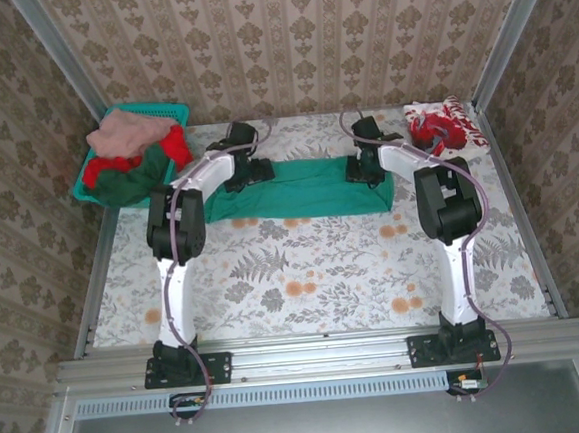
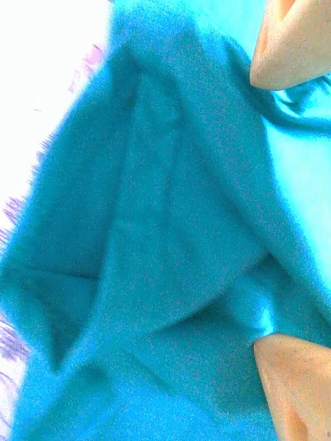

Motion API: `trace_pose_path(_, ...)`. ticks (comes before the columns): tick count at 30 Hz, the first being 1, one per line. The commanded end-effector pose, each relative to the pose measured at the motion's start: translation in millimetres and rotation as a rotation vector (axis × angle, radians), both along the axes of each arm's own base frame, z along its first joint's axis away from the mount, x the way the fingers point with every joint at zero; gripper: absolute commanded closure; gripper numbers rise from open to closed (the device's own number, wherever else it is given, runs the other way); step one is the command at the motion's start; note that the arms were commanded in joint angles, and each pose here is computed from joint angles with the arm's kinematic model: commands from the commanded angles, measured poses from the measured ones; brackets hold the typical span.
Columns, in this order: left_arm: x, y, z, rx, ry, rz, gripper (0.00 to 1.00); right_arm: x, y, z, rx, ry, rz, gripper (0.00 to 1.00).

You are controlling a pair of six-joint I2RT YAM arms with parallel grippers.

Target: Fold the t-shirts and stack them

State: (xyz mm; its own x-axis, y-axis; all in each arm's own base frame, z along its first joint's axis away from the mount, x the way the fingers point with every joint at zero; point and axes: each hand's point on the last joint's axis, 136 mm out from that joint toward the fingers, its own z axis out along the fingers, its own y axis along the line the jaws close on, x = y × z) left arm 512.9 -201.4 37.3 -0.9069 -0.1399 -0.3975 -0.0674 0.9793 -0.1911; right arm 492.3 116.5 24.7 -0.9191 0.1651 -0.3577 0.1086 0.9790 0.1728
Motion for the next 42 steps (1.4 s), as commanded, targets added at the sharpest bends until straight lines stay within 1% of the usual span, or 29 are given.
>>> trace_pose_path(1,14,-12,-18,-0.051,0.023,-0.053,0.07,-60,9,-11,0.013,0.128,-0.006,0.64)
trace_pose_path(5,40,-52,-5,-0.151,-0.042,-0.175,0.06,-120,25,-15,0.018,0.183,0.008,0.64)
trace_pose_path(6,45,-69,-2,-0.186,-0.061,-0.228,0.04,-131,35,-14,0.035,0.171,0.029,0.64)
trace_pose_path(7,49,-83,3,-0.21,-0.08,-0.272,0.0,-148,44,-12,0.033,0.177,0.049,0.64)
trace_pose_path(9,55,-114,22,-0.278,-0.133,-0.369,0.0,-174,56,-6,0.029,0.177,0.084,0.63)
trace_pose_path(11,59,-129,43,-0.304,-0.173,-0.41,0.0,-190,52,4,0.018,0.185,0.077,0.63)
trace_pose_path(14,63,-129,74,-0.317,-0.229,-0.417,0.0,-187,43,40,0.003,0.105,0.076,0.61)
trace_pose_path(16,62,-122,97,-0.307,-0.263,-0.418,0.0,-174,43,65,0.016,0.026,0.092,0.6)
trace_pose_path(18,56,-108,112,-0.268,-0.273,-0.39,0.0,-157,37,81,-0.001,-0.039,0.088,0.59)
trace_pose_path(20,45,-89,123,-0.218,-0.285,-0.355,0.0,-135,26,82,-0.036,-0.071,0.076,0.59)
trace_pose_path(22,30,-72,130,-0.171,-0.298,-0.317,0.0,-113,16,67,-0.051,-0.054,0.066,0.6)
trace_pose_path(23,20,-63,130,-0.157,-0.299,-0.294,0.0,-103,11,57,-0.059,-0.039,0.057,0.61)
trace_pose_path(26,-9,-49,109,-0.156,-0.257,-0.249,0.0,-89,9,30,-0.058,0.021,0.061,0.62)
trace_pose_path(28,-24,-48,89,-0.16,-0.221,-0.241,0.0,-86,15,21,-0.038,0.029,0.071,0.63)
trace_pose_path(30,-31,-50,66,-0.156,-0.179,-0.234,0.0,-94,18,13,-0.03,0.049,0.075,0.63)
trace_pose_path(33,-30,-62,39,-0.187,-0.117,-0.241,0.0,-110,17,8,-0.033,0.06,0.074,0.63)
trace_pose_path(36,-21,-75,18,-0.196,-0.082,-0.258,0.01,-130,15,1,-0.047,0.087,0.068,0.63)
trace_pose_path(41,3,-98,1,-0.232,-0.057,-0.318,0.01,-171,17,-7,-0.063,0.135,0.04,0.62)
trace_pose_path(42,0,-117,-1,-0.242,-0.051,-0.362,0.01,-181,20,-9,-0.052,0.152,0.029,0.62)
